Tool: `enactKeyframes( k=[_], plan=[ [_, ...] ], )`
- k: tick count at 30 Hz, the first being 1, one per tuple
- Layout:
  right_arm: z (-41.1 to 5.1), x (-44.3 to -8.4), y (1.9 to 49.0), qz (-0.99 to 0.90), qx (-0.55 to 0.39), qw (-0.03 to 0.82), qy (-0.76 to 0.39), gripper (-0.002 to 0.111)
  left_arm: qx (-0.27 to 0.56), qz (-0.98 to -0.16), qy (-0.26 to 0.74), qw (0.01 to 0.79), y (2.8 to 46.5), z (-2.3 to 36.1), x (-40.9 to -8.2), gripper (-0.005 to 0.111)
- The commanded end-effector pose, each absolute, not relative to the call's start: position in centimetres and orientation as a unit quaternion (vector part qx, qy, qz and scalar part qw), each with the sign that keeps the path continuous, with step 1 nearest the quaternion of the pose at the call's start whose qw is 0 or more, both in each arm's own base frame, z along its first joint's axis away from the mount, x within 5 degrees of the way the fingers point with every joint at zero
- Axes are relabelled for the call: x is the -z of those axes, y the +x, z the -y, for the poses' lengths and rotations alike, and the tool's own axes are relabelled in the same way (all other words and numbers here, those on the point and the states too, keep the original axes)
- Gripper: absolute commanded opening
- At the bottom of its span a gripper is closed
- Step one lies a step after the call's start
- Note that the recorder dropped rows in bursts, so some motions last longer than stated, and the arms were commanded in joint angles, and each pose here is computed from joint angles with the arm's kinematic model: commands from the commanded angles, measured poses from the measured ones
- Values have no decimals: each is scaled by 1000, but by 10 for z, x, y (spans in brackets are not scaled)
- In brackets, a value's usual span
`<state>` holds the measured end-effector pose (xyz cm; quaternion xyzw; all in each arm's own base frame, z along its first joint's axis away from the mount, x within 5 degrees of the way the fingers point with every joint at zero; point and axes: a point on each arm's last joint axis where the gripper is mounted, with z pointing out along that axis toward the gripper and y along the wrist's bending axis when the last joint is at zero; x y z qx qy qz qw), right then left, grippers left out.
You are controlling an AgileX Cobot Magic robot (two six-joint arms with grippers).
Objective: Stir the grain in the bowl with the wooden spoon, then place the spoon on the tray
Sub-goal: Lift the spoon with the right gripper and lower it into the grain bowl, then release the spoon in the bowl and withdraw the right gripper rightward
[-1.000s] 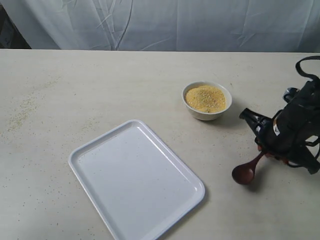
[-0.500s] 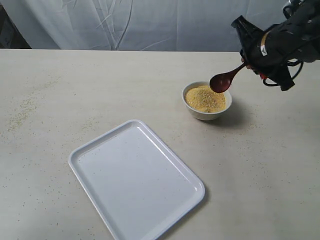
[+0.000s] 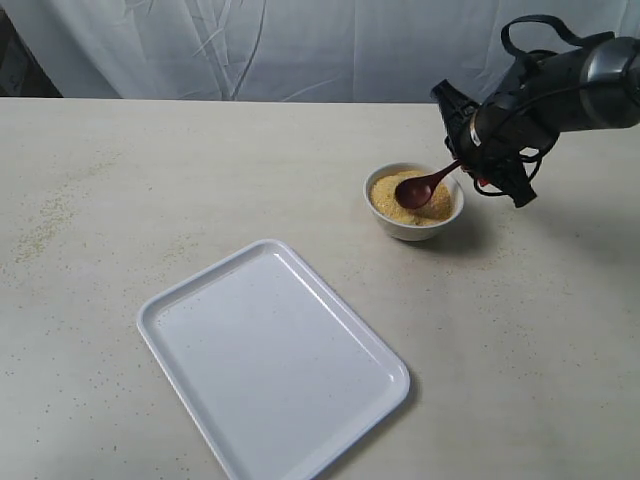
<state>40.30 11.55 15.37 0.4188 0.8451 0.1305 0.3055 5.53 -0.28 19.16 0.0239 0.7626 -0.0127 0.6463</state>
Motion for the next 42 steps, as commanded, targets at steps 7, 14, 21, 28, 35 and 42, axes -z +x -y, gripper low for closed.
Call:
enactKeyframes(
  k=[7,14,21,28,35,42],
  plan=[
    [-120,-167,404,-851,-149,315,393,47,14,-758,24,652,55,3,-192,0],
    [-113,-226,392,-867,-143,370,302,47,14,-758,24,652,55,3,-192,0],
    [-84,-272,375,-929,-84,361,4,-1,14,-758,24,652,55,3,-192,0],
    [-22,-239,372,-830,-430,349,62,-1,14,-758,24,652,55,3,-192,0],
    [-26,-165,342,-867,-358,324,119,-1,14,-758,24,652,55,3,-192,0],
    [-21,-190,357,-913,-288,289,-1,-1,14,-758,24,652,55,3,-192,0]
  ],
)
